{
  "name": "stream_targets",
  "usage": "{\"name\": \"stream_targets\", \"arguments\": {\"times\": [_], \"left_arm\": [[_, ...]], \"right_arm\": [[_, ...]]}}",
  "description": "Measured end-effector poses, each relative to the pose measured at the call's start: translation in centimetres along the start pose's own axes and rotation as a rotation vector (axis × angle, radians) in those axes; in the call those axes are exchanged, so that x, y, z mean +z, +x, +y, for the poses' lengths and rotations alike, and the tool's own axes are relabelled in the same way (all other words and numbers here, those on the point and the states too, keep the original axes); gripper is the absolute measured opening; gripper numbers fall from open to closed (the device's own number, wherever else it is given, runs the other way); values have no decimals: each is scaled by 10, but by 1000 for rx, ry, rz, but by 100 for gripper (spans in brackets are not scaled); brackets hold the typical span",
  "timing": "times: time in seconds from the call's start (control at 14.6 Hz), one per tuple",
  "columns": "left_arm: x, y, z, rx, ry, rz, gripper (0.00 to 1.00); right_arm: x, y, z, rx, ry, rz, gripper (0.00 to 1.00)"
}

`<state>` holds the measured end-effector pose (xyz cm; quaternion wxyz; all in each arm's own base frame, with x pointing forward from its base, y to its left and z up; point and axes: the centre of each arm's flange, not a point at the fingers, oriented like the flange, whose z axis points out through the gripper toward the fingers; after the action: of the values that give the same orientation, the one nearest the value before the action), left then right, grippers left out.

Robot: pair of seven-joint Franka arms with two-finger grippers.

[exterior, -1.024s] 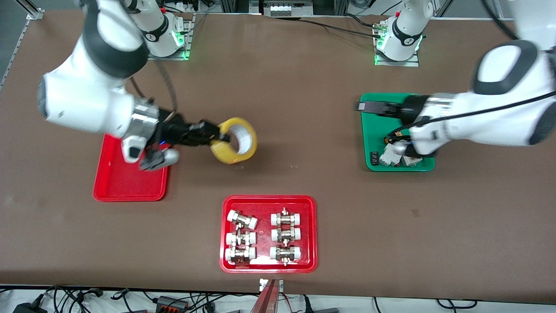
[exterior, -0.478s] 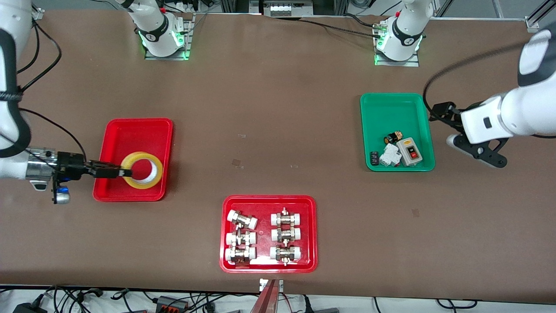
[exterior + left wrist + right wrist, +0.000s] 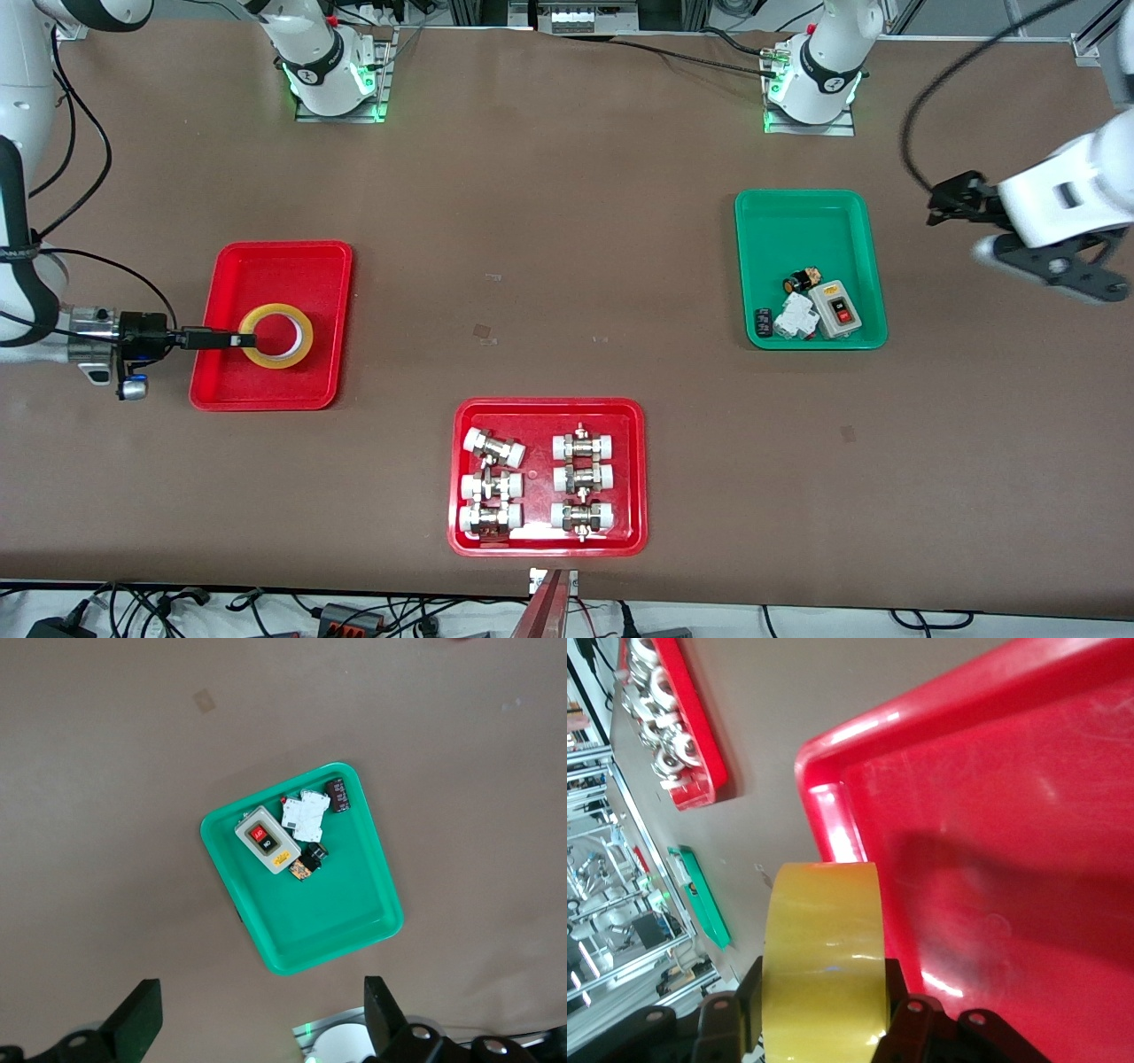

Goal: Left arm passes tape to right arm into tray

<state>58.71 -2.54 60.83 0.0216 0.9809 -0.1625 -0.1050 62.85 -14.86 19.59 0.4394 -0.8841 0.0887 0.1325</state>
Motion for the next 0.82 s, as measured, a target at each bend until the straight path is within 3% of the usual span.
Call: {"name": "stream_targets", "arguments": {"times": [0.27, 0.55, 0.68, 0.82], "left_arm": [[-24, -23, 26, -156, 19, 65, 100], [-13, -42, 54, -198, 42, 98, 100], [-9, -46, 52, -206, 44, 102, 100], [-11, -48, 47, -216, 37, 111, 100]], "right_arm": [[11, -8, 27, 9, 5, -46, 54], [6, -14, 36, 15, -7, -69, 54], [6, -15, 37, 14, -13, -74, 67], [9, -15, 36, 11, -12, -80, 88]]}}
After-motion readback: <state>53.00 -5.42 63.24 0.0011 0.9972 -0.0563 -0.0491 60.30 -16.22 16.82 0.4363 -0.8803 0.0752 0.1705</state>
